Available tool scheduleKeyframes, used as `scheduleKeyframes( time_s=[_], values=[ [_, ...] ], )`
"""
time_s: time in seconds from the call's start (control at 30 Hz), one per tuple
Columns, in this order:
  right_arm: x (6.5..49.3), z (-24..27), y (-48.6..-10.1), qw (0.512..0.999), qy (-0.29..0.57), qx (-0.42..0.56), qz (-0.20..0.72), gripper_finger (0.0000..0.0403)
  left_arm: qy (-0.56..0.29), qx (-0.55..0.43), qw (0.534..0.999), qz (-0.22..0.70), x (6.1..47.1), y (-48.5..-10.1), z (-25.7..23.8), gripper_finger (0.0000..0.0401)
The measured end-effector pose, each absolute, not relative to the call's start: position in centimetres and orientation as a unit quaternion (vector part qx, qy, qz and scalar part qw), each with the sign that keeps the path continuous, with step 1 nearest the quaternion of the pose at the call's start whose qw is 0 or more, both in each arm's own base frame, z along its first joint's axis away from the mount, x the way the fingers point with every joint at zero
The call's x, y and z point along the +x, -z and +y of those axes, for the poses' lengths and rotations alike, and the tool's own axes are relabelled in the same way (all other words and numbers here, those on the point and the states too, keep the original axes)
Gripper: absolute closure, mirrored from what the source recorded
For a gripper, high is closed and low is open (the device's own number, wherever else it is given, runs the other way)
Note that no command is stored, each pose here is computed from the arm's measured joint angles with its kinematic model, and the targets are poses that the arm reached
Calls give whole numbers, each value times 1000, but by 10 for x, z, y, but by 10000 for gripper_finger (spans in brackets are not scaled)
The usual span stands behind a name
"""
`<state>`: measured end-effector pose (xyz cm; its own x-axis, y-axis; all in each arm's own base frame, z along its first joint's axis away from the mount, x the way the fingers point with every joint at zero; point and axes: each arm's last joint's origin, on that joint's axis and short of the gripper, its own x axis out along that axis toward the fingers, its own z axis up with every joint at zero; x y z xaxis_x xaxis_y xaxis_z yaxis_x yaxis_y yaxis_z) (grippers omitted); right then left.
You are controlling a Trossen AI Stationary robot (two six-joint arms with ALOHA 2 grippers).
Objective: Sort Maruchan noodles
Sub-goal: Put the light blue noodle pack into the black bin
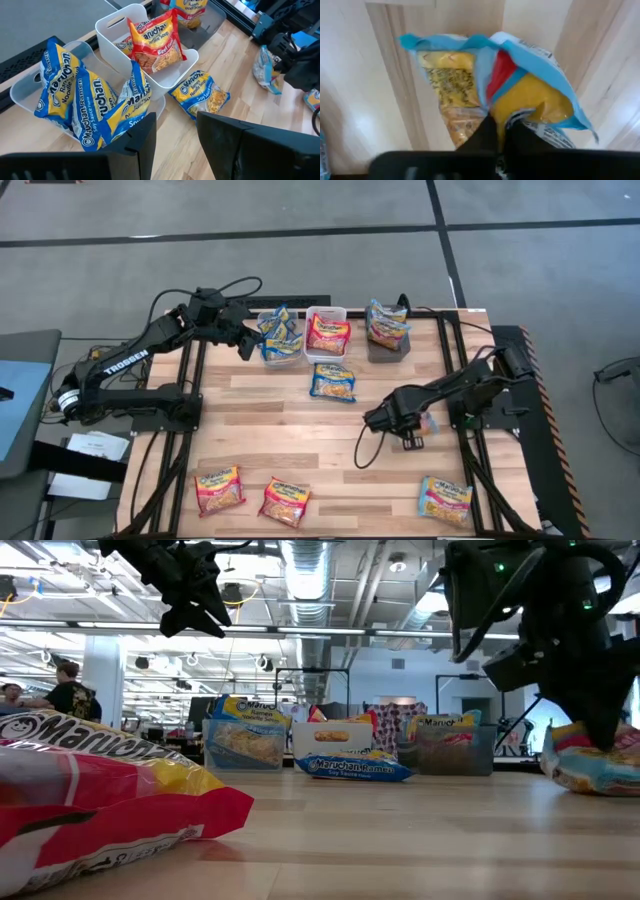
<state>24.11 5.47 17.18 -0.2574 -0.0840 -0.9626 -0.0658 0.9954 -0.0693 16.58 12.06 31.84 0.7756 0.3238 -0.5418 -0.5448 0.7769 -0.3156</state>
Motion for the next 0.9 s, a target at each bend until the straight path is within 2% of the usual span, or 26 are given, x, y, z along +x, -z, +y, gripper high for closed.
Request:
scheduleKeyframes(
  time_s=[0.23,0.37,0.63,0.9],
  values=[
    [248,56,-188,613,25,-38,789,391,-238,-234,913,236,166,-318,121,274],
    [251,54,-200,612,53,-65,786,398,-238,-234,913,236,166,-318,121,274],
    [257,41,-236,610,176,-139,760,398,-238,-234,913,236,166,-318,121,274],
    [272,9,-261,634,325,-207,671,398,-238,-234,913,236,166,-318,121,274]
  ],
)
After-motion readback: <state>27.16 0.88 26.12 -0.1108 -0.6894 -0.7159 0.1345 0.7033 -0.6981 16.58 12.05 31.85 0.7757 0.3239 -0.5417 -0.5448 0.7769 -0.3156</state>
